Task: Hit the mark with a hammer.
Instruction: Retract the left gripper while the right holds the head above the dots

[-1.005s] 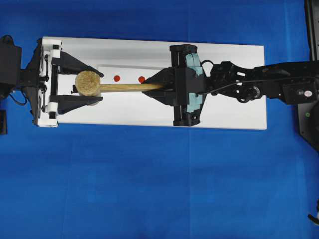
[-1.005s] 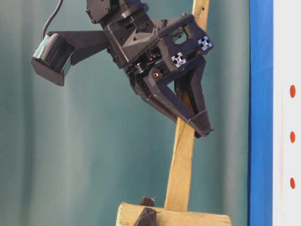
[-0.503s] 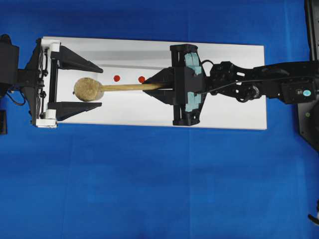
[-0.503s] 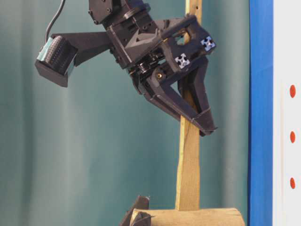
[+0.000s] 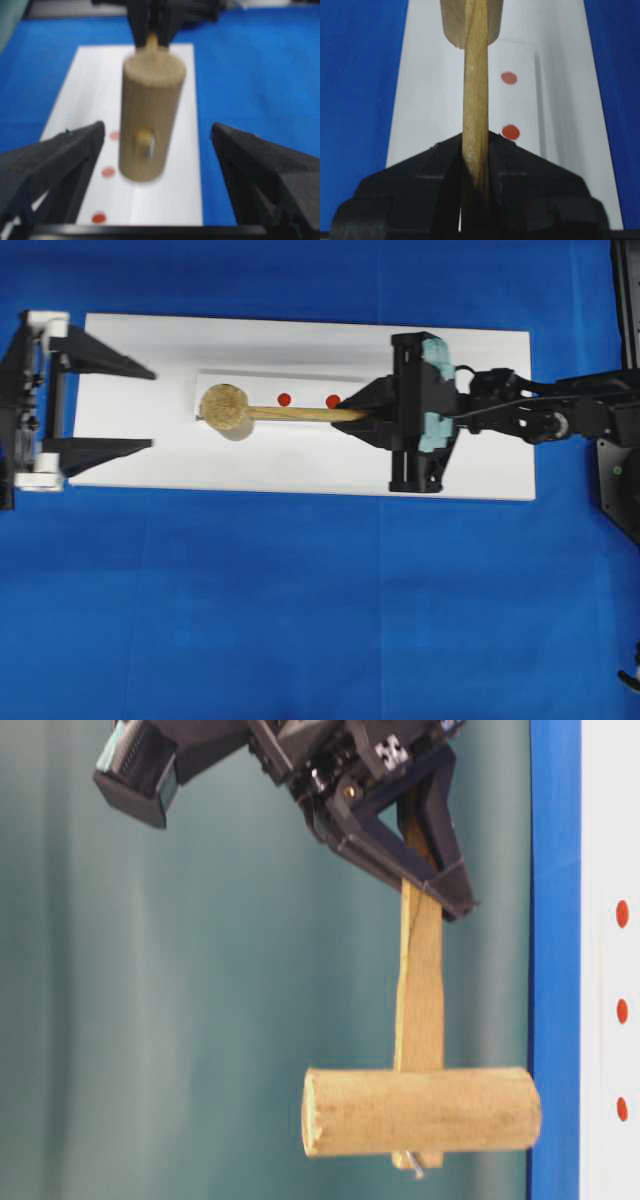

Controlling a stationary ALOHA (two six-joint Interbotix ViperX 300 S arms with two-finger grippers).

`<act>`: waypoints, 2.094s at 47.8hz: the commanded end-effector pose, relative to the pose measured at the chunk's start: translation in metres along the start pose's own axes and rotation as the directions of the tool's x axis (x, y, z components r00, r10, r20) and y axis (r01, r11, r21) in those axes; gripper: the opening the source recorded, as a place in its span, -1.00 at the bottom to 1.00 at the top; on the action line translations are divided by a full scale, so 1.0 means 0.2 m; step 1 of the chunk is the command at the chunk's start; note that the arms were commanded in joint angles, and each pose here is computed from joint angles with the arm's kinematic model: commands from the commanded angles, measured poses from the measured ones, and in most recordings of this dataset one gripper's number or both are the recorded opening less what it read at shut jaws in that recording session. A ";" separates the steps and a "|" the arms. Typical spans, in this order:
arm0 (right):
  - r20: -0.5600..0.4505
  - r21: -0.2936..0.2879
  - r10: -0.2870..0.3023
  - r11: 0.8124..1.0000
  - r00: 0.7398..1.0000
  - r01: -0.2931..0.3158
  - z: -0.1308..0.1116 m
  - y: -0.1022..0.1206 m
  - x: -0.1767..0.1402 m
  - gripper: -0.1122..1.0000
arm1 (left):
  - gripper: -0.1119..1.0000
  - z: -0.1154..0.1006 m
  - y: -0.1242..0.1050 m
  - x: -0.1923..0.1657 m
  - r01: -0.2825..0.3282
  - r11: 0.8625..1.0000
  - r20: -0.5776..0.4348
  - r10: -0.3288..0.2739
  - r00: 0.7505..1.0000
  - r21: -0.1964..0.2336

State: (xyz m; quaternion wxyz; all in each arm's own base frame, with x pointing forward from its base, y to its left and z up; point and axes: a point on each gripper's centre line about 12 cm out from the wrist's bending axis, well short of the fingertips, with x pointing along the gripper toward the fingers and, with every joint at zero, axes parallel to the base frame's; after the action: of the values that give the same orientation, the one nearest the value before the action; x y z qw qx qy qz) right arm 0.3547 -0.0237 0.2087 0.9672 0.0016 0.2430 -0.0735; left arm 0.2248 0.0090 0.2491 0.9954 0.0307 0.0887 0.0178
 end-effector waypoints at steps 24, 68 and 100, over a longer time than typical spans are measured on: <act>0.044 0.013 -0.006 1.000 0.999 0.006 0.06 0.00 -0.03 -0.75 | 0.69 -0.02 0.00 -0.32 0.005 1.000 -0.026 -0.005 1.000 0.001; 0.071 0.046 -0.105 0.994 0.992 0.102 0.13 -0.14 0.08 -0.75 | 0.69 -0.02 0.00 -0.31 0.005 1.000 -0.023 -0.005 1.000 0.001; -0.151 0.129 -0.113 0.983 0.982 0.133 -0.20 -0.13 0.30 -0.75 | 0.69 -0.02 0.02 -0.31 -0.017 1.000 -0.009 0.017 1.000 -0.003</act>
State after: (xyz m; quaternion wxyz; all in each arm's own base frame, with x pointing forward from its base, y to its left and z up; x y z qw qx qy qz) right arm 0.3804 -0.0565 0.1321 0.9319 0.0590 0.3257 -0.1485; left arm 0.1609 0.0082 0.2532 0.9945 0.0295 0.0980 0.0219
